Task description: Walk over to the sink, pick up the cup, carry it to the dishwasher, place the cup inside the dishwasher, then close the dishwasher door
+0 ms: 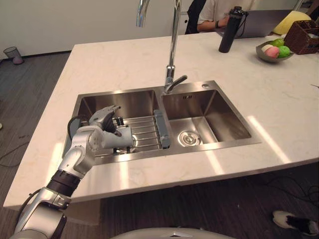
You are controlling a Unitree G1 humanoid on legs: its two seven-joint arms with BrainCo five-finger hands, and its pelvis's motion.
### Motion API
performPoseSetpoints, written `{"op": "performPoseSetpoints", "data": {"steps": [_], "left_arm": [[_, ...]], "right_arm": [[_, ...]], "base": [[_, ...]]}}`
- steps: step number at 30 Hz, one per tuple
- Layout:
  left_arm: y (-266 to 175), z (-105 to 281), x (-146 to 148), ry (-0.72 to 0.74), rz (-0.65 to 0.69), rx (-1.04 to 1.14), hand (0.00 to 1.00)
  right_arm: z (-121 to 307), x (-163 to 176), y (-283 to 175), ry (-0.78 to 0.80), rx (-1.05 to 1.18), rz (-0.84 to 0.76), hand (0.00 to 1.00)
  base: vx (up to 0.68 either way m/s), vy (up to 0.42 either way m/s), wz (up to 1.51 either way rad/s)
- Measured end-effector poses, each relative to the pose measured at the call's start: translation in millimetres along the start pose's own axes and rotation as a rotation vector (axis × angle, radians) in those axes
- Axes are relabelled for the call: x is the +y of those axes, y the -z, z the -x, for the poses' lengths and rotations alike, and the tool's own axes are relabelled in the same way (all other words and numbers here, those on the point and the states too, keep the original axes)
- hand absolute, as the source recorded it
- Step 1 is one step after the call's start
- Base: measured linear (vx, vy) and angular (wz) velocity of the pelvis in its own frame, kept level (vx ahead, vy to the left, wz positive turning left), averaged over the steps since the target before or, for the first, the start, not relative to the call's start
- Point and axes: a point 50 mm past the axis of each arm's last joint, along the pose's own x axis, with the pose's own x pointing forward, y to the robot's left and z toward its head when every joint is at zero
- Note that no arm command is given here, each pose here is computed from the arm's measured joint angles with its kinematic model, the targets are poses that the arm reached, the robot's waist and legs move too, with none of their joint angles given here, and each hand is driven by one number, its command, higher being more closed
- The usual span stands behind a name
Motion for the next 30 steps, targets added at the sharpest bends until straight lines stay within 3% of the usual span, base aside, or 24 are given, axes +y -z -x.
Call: {"op": "performPoseSetpoints", "data": {"steps": [12, 30], "left_arm": [[8.5, 2.7, 1.4, 0.133, -0.037, 0.023, 0.00], [9.3, 5.8, -7.8, 0.178, -0.063, 0.019, 0.00]], "right_arm": [[1.8, -3.4, 0.7, -0.009, 0.014, -0.013, 0.00], [1.6, -3.3, -0.4, -0.008, 0.007, -0.012, 0.00]], "base": [[-0.02, -0.003, 0.05], [0.00, 0.000, 0.00]]}}
